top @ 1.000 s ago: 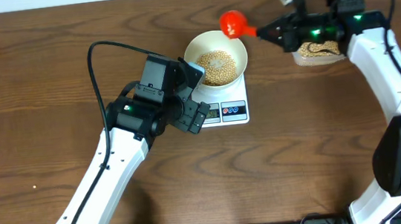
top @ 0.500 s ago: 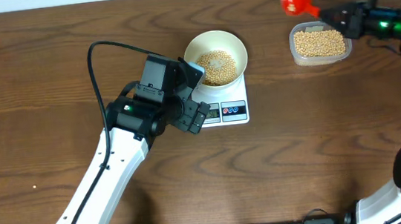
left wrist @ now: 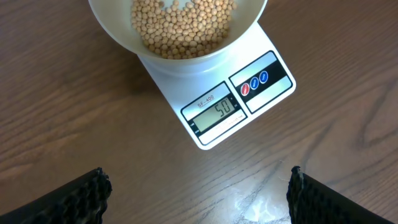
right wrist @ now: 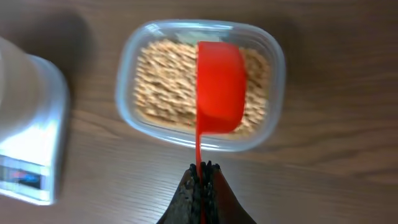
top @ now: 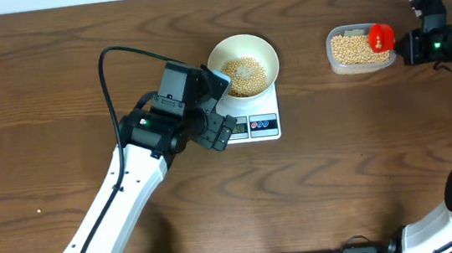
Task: Scoop item into bowl and weigh 50g on scale
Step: 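Move the empty scoop with the right gripper back to the tub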
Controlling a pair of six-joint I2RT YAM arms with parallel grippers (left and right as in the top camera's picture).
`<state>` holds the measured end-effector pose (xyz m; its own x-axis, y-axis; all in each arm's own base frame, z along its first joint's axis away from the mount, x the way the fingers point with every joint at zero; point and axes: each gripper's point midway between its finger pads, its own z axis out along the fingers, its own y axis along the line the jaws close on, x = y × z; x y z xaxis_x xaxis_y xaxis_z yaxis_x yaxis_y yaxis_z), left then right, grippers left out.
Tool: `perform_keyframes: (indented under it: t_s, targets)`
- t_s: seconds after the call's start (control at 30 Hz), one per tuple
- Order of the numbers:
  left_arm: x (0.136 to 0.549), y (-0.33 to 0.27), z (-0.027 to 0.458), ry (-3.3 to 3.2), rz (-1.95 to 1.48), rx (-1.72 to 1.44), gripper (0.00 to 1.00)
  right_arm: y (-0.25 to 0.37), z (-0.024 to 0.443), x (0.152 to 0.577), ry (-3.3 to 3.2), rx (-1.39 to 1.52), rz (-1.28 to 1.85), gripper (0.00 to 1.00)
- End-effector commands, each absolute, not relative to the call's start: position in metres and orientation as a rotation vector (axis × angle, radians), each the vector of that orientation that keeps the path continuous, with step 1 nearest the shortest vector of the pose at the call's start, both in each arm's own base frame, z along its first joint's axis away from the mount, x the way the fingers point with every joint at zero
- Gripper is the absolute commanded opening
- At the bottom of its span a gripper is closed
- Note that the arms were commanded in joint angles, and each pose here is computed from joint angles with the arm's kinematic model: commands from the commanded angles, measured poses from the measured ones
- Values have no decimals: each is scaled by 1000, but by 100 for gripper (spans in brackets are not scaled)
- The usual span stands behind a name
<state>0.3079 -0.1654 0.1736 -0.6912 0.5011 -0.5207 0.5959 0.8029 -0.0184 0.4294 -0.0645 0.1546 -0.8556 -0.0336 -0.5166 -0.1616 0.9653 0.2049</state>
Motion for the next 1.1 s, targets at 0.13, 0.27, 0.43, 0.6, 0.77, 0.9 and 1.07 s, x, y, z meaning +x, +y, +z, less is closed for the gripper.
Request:
perform_keyframes:
  t_s: [0.13, 0.27, 0.43, 0.6, 0.77, 0.9, 1.07]
  targets:
    - [309, -164, 172, 2491, -240, 813, 93, -66, 159, 433, 2629, -335, -70, 2]
    - [309, -164, 172, 2491, -240, 813, 93, -65, 162, 441, 2613, -426, -270, 1]
    - [309, -164, 172, 2491, -240, 813, 93, -58, 167, 446, 2590, -528, -439, 1]
    - [309, -164, 172, 2491, -240, 813, 93, -45, 167, 447, 2578, -562, -416, 1]
    - [309, -164, 172, 2491, -240, 813, 93, -25, 165, 451, 2566, -440, -155, 1]
    - [309, -164, 172, 2491, -240, 813, 93, -1, 171, 450, 2536, -258, 243, 1]
    - [309, -164, 172, 2491, -240, 813, 93, -8, 176, 447, 2538, 108, 497, 1]
